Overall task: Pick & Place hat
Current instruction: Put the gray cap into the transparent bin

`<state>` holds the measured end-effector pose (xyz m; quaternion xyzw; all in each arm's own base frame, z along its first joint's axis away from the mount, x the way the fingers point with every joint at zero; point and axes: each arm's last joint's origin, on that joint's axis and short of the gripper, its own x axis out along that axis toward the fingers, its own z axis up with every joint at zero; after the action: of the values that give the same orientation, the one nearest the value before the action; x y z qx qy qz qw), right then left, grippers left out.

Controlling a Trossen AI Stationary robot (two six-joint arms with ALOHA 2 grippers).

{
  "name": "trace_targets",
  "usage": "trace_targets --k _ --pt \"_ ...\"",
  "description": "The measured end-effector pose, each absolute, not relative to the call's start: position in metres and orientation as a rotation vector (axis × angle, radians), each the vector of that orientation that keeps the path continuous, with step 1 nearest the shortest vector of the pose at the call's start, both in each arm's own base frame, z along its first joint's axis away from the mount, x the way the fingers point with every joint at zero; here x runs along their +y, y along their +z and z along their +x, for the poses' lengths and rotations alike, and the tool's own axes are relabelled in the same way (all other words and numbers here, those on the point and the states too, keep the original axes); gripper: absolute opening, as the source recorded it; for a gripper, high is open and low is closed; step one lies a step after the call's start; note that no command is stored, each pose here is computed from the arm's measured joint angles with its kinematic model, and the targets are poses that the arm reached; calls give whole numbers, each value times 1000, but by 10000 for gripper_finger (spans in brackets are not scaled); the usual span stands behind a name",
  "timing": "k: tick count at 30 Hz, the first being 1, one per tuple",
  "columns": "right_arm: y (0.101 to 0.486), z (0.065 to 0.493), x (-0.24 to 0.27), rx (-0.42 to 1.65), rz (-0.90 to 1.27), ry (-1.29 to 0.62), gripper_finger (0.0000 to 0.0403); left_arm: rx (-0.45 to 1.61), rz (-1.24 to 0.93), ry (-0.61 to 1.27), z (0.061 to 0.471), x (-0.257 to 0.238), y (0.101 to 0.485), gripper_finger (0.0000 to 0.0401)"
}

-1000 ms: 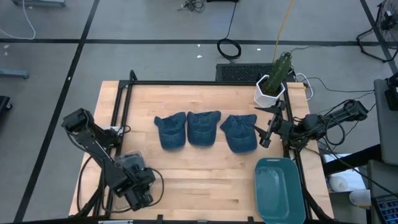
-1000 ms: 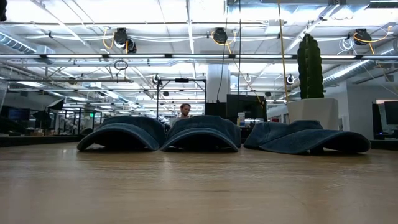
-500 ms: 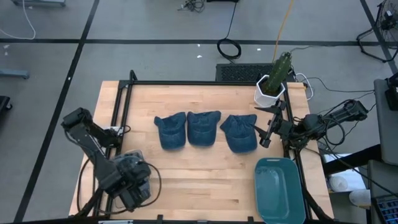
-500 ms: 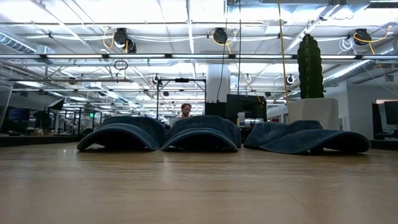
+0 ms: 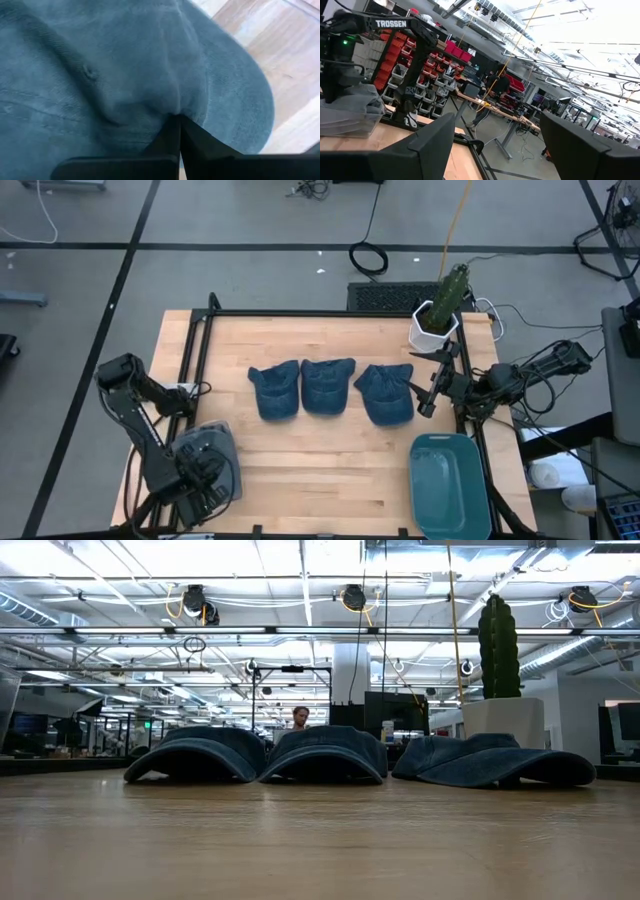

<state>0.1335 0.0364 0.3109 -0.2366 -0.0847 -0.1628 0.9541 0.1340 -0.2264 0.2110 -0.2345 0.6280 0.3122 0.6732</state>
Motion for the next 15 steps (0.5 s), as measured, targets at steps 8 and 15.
trace_targets --k 8,15 --pt "311 133 36 -172 -480 -331 279 1352 -572 543 138 -223 181 2" --pt "311 133 36 -174 -479 -331 279 1351 -607 420 146 -230 192 2"
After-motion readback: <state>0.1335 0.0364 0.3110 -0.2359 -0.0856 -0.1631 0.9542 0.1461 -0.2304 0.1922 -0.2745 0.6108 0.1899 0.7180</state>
